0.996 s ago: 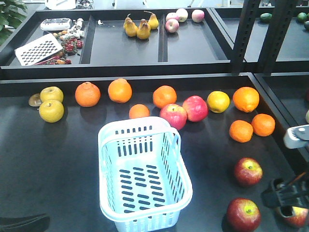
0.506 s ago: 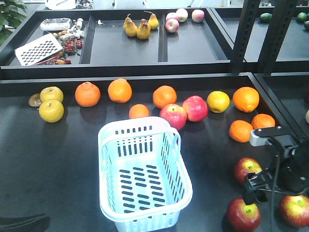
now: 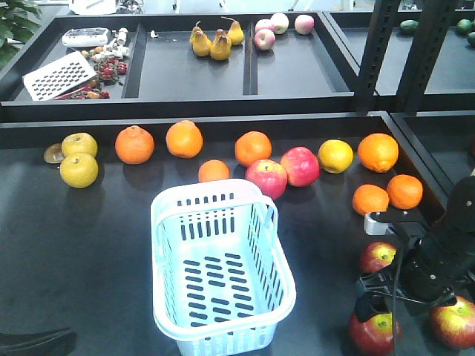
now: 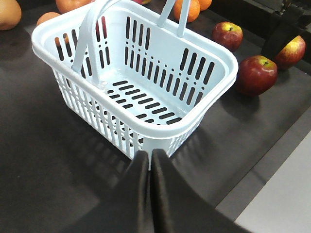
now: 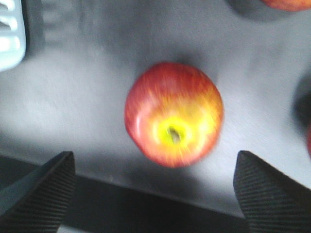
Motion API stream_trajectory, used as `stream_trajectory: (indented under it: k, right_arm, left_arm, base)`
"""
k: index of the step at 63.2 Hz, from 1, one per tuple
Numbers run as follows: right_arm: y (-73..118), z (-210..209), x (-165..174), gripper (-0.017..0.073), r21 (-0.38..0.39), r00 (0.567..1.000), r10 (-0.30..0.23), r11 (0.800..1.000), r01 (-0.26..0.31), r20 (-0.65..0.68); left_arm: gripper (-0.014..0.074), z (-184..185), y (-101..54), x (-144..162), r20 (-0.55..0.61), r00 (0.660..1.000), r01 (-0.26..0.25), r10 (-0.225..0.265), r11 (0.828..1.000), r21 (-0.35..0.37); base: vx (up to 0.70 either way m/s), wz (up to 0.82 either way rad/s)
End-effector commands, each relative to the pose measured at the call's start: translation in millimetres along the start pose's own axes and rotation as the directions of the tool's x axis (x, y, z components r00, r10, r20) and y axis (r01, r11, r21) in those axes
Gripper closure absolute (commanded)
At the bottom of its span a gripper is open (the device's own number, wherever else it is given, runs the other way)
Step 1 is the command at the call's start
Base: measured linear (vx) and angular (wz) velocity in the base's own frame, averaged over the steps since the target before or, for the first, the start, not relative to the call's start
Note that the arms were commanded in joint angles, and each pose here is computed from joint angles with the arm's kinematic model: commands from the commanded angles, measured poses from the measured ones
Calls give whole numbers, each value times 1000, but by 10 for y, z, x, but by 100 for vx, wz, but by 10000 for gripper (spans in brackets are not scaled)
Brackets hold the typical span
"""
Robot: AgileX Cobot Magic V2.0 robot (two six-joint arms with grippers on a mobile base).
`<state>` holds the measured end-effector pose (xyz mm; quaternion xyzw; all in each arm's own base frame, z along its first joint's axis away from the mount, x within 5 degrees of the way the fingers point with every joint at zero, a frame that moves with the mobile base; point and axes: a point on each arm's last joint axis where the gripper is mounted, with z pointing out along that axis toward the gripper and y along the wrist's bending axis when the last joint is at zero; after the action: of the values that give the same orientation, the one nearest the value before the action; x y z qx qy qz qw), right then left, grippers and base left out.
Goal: Pick three apples into basket with both arms
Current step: 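Reach the right gripper to the nearest red apple and grasp it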
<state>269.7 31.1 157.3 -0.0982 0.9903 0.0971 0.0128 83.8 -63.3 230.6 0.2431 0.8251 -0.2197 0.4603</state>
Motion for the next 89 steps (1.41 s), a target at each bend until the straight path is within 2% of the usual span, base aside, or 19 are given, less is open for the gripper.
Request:
stream_trajectory:
  k: [1,38,51,55,62,69,74,78,82,85,89]
  right_arm:
    - [16,-88,-77,-56,2,998,-14,1000,14,55]
    - [-83,336,-137,-38,-6,999,20,1000,-21,-45]
    - [-95,405,-178,-8,-11,999,44,999,-44,-19]
    - [-92,402,-179,29,-14,999,38,999,-38,-18]
    - [-82,375,-175,153,-18,1000,16,1000,-16,-14]
    - [-45,238,-167,347,-23,1000,7,1000,-7,19]
    - [18,24,-149,493,-32,997,-29,999,31,78]
    - [90,-173,-124,576,-53,991,-56,997,62,122]
    - [184,-426,-84,571,-78,978,-85,992,102,188]
    - [271,-602,-43,568,-120,968,-84,986,115,235]
    - [410,-845,23,567,-182,938,-94,970,162,335]
  left_arm:
    - [601,-20,13,-101,61,998,34,-33,999,-18]
    - [601,-20,13,-101,61,998,34,-33,999,-18]
    - [601,-20,13,-101,61,998,34,-33,999,-18]
    - [601,-20,13,-101,61,998,34,-33,999,-18]
    - [601,-20,13,-101,61,998,34,-33,999,-18]
    - [601,-20,13,-101,61,998,34,-33,999,-18]
    - [601,-20,13,-101,61,998,34,-33,999,-18]
    - [601,-20,13,-101,61,998,34,-33,999,-18]
    - [601,-20,13,-101,61,998,34,-33,999,-18]
    - [601,-20,13,-101,61,998,34,-33,999,-18]
    - [601,-20,13,-101,61,998,34,-33,999,-18]
  base:
    - [0,0]
    - [0,0]
    - [0,0]
    - [0,0]
    - [0,0]
    - [0,0]
    - [0,0]
    - [0,0]
    - [0,0]
    - [0,0]
    - [0,0]
